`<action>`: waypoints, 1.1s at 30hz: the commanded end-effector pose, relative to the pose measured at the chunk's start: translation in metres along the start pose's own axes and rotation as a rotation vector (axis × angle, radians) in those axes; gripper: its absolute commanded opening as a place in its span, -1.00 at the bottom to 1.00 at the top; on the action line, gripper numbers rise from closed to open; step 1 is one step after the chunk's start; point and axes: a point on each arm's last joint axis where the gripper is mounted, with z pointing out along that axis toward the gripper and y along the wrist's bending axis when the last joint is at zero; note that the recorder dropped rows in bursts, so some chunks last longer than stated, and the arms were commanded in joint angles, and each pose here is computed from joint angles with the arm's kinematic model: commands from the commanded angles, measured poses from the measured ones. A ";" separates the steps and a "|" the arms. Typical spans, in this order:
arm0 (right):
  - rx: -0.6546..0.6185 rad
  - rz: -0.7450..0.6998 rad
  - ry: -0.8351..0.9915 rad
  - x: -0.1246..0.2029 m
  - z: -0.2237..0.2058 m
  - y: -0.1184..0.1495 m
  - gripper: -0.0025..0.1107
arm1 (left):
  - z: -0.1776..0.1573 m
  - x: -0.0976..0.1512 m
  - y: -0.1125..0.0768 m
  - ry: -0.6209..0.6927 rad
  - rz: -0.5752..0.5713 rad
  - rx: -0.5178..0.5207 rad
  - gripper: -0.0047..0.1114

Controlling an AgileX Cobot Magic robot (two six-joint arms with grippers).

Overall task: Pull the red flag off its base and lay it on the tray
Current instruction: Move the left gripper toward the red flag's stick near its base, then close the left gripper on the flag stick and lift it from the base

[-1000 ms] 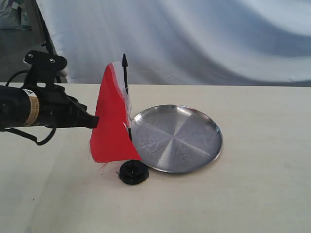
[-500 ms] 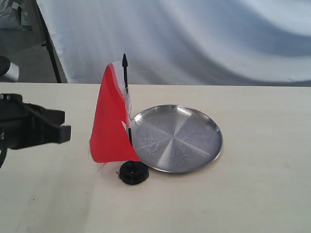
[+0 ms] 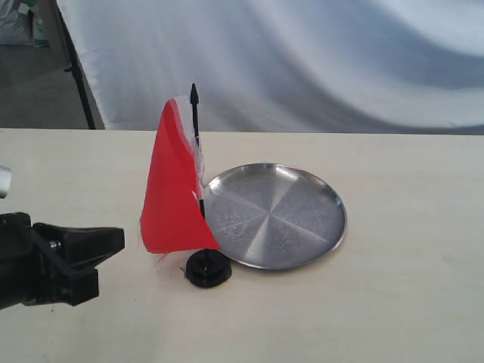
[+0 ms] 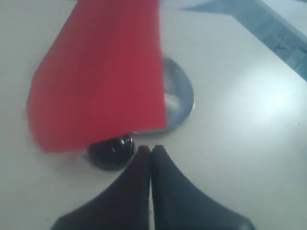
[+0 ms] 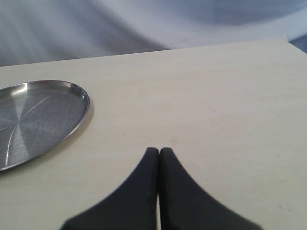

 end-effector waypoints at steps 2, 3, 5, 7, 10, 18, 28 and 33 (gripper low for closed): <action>0.001 0.002 -0.016 -0.002 -0.001 0.000 -0.96 | 0.005 -0.009 -0.008 -0.129 0.079 0.097 -0.92; 0.001 0.002 -0.016 -0.002 -0.001 0.000 -0.96 | 0.009 -0.009 -0.007 -0.125 0.112 0.106 -0.92; 0.001 0.002 -0.016 -0.002 -0.001 0.000 -0.96 | 0.020 -0.008 -0.005 -0.083 0.137 0.109 -0.91; 0.001 0.002 -0.016 -0.002 -0.001 0.000 -0.96 | 0.032 -0.006 -0.001 -0.045 0.124 0.100 -0.84; 0.001 0.002 -0.016 -0.002 -0.001 0.000 -0.96 | 0.050 -0.004 0.005 0.007 0.109 0.087 -0.53; 0.001 0.002 -0.016 -0.002 -0.001 0.000 -0.96 | 0.084 -0.007 0.016 0.048 0.171 0.063 0.35; 0.001 0.002 -0.016 -0.002 -0.001 0.000 -0.96 | 0.115 0.001 0.027 0.110 0.196 0.057 0.16; 0.001 0.002 -0.016 -0.002 -0.001 0.000 -0.96 | 0.126 0.008 0.033 0.142 0.186 0.046 0.19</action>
